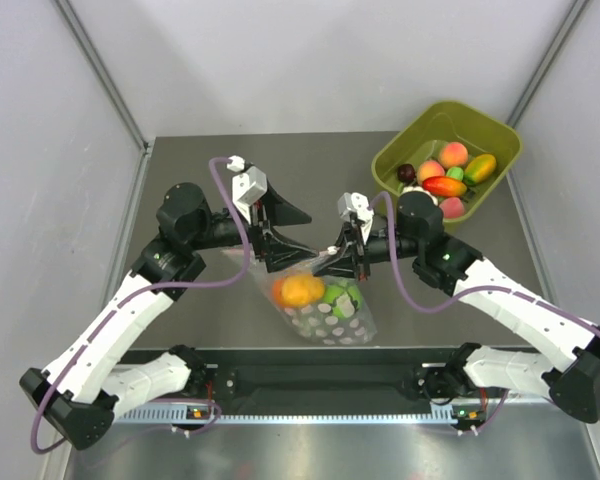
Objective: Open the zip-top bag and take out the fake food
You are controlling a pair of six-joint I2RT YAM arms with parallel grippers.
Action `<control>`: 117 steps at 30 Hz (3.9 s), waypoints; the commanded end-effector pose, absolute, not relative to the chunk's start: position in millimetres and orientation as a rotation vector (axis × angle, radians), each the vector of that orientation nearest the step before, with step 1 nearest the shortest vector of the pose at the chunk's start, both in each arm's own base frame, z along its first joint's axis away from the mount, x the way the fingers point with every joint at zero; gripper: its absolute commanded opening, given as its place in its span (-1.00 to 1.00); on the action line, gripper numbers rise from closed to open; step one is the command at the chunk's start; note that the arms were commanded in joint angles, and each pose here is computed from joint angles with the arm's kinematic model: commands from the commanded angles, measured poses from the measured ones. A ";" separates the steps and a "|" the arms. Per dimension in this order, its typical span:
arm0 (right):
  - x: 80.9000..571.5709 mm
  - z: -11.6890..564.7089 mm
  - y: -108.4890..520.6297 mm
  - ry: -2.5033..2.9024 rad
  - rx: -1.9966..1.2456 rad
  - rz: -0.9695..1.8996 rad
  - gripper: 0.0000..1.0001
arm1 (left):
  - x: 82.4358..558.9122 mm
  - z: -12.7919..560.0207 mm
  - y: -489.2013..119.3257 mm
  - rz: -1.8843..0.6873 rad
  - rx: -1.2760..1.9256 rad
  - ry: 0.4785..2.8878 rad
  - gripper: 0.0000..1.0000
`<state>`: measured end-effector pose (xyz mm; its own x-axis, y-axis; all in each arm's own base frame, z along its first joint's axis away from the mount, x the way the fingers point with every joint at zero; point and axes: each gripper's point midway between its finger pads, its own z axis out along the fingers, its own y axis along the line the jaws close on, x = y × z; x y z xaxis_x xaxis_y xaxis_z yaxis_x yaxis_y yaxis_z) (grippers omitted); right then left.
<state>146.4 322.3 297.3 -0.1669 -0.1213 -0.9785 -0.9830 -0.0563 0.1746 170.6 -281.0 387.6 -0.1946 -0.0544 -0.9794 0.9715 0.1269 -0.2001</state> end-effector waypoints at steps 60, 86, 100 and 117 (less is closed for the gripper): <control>142.3 319.6 324.5 1.278 -1.301 1.539 -1.00 | 172.4 385.8 -314.2 -1.210 1.060 1.275 -0.01; 156.0 331.5 304.8 1.290 -1.174 1.393 -1.00 | 163.6 359.1 -309.6 -1.229 1.161 1.360 -0.92; 177.6 336.6 277.3 1.334 -1.043 1.309 -1.00 | 166.3 347.5 -296.7 -1.151 1.184 1.417 -0.99; 209.3 346.4 243.7 1.372 -0.873 1.216 -1.00 | 173.9 350.5 -270.0 -0.960 1.110 1.441 -1.00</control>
<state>196.9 253.5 321.0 -0.2713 0.0503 -0.9612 -0.9473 0.1628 0.2759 177.4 -283.5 344.6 -0.0663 0.1355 -0.9886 0.9758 0.2158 -0.0358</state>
